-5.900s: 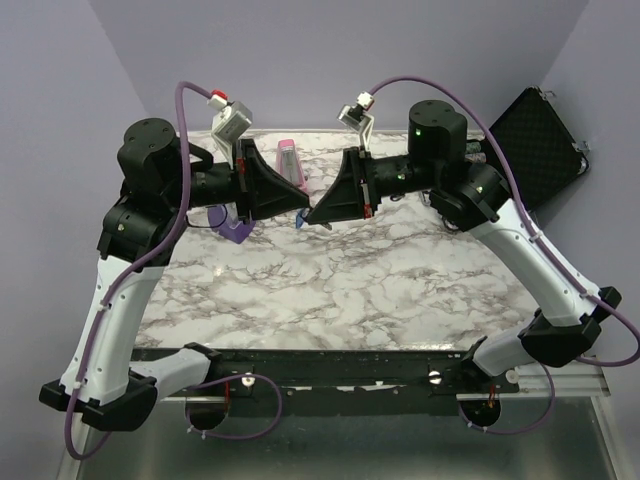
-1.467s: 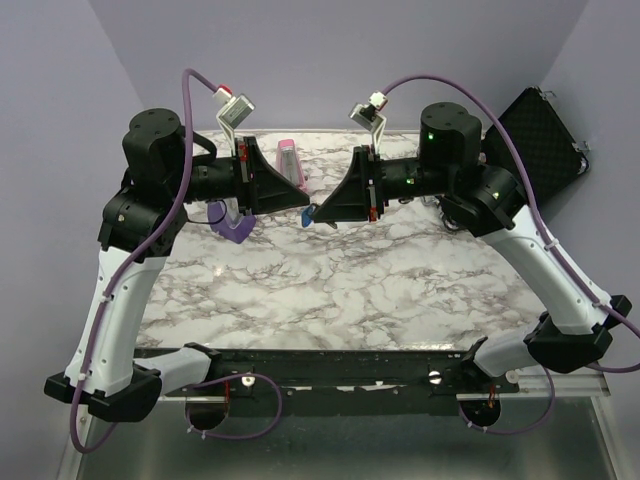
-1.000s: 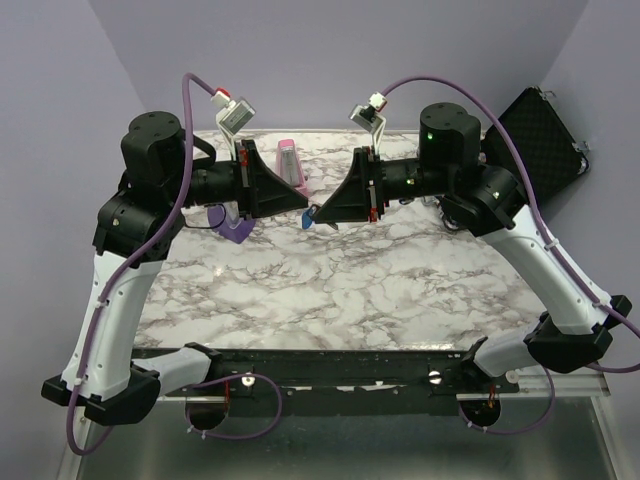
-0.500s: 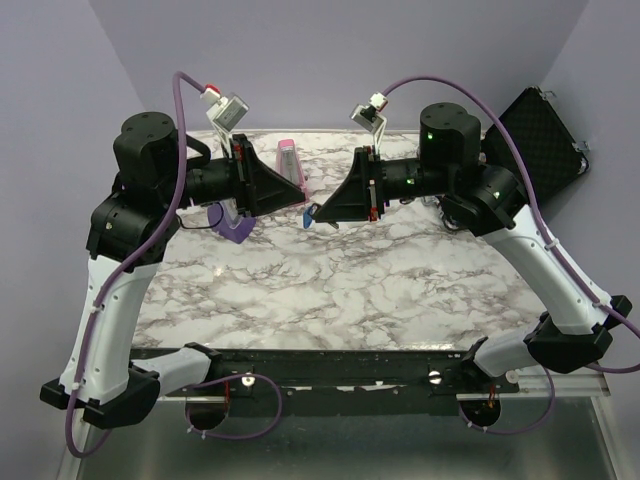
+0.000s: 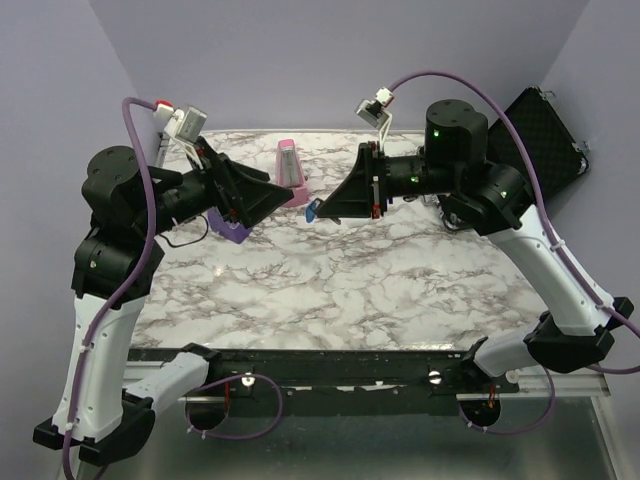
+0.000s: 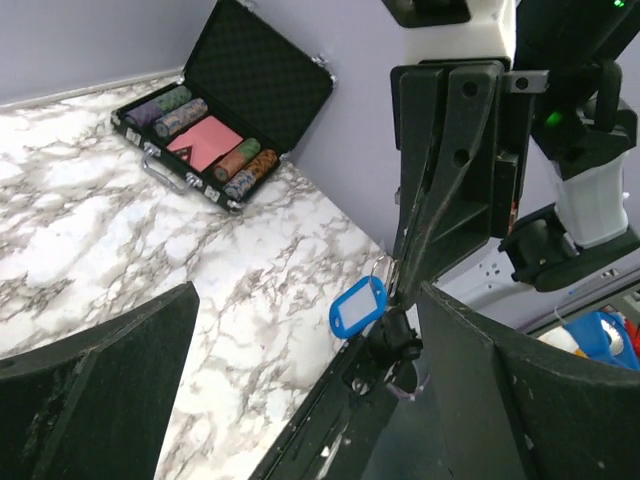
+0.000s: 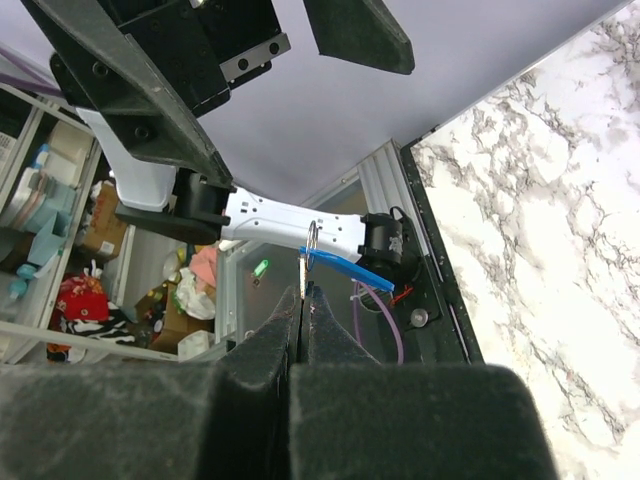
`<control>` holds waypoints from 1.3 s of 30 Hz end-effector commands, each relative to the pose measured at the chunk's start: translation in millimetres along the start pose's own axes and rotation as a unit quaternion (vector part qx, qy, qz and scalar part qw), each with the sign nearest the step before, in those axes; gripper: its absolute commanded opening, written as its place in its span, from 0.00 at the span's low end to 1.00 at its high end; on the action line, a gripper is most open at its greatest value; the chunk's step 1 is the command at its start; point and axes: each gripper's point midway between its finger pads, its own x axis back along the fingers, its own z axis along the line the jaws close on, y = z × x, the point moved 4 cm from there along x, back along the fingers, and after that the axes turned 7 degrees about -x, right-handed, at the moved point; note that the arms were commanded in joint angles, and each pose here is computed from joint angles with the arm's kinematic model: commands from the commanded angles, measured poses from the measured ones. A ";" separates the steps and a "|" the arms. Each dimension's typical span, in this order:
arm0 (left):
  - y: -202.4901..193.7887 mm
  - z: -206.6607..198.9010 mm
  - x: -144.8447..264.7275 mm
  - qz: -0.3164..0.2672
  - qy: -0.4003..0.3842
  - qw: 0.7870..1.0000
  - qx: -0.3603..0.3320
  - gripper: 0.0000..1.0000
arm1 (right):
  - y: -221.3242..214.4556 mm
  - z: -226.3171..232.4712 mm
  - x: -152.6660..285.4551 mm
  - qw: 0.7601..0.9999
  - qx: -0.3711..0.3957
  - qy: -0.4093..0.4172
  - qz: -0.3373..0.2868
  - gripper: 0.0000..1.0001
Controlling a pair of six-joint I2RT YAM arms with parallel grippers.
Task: Remove the keys from the keyring
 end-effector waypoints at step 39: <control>-3.6 -25.2 -18.2 -0.064 -0.214 0.973 0.058 0.77 | 20.2 18.1 -6.8 0.999 0.025 0.043 -0.005 0.01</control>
